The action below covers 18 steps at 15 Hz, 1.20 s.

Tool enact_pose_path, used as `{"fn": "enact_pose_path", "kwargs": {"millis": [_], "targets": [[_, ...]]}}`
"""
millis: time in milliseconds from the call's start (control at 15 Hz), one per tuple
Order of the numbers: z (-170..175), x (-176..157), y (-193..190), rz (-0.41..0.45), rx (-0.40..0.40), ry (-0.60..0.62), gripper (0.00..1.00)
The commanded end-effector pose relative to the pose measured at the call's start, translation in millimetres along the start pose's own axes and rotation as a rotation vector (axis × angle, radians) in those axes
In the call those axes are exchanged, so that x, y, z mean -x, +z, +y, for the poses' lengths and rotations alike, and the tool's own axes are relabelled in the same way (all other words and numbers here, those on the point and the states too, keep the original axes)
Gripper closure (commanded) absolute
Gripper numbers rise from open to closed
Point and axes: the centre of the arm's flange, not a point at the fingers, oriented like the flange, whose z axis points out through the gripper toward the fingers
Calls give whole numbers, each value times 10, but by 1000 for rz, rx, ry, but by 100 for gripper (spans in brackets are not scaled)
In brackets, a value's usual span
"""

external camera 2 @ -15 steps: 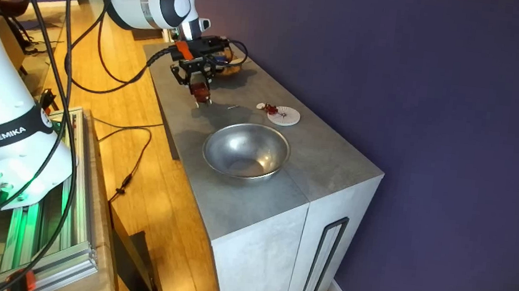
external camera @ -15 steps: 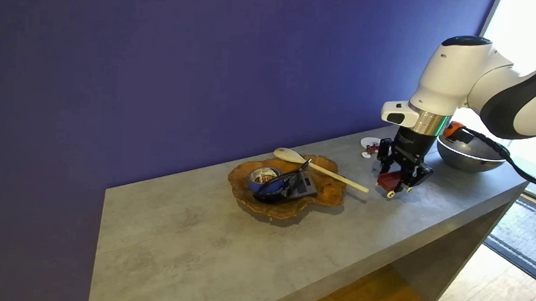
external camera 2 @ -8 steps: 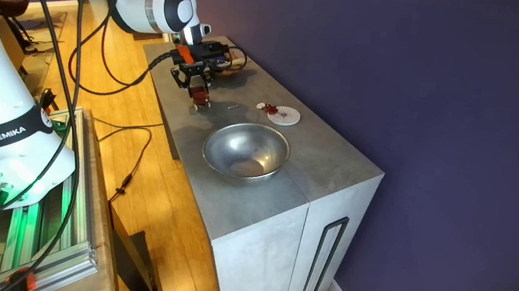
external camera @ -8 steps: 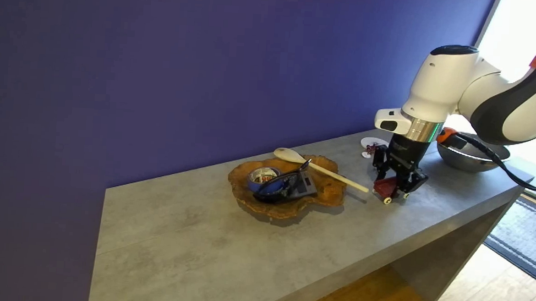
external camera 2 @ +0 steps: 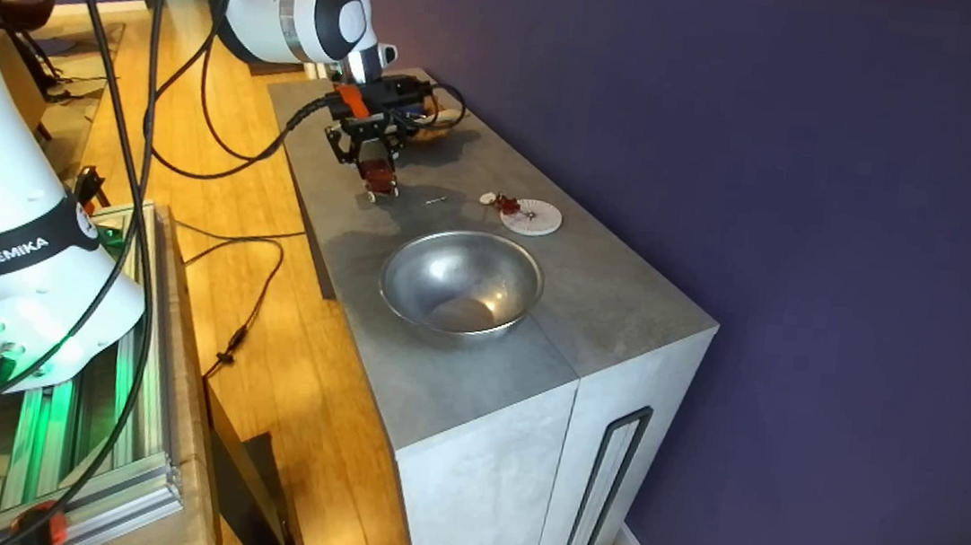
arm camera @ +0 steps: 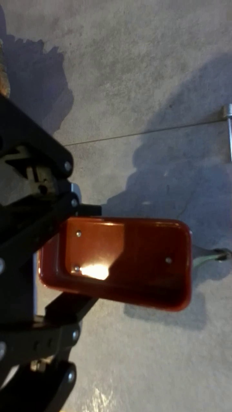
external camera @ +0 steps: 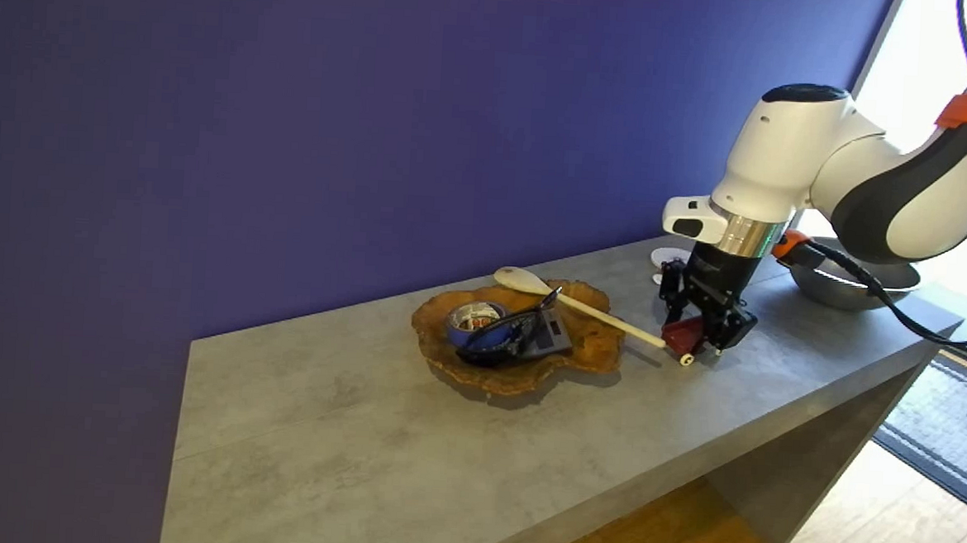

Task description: Pick up the red cart on the table and move it back at forth three times on the table surface before placing it down

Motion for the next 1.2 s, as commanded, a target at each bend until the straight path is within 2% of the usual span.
{"fn": "enact_pose_path", "kwargs": {"millis": [0,733,933,1133], "targets": [[67,184,250,-34,-22,-11,69],[220,760,538,-35,-116,-11,69],[228,806,506,-22,-118,-12,69],[239,667,411,-1,-112,-31,69]]}}
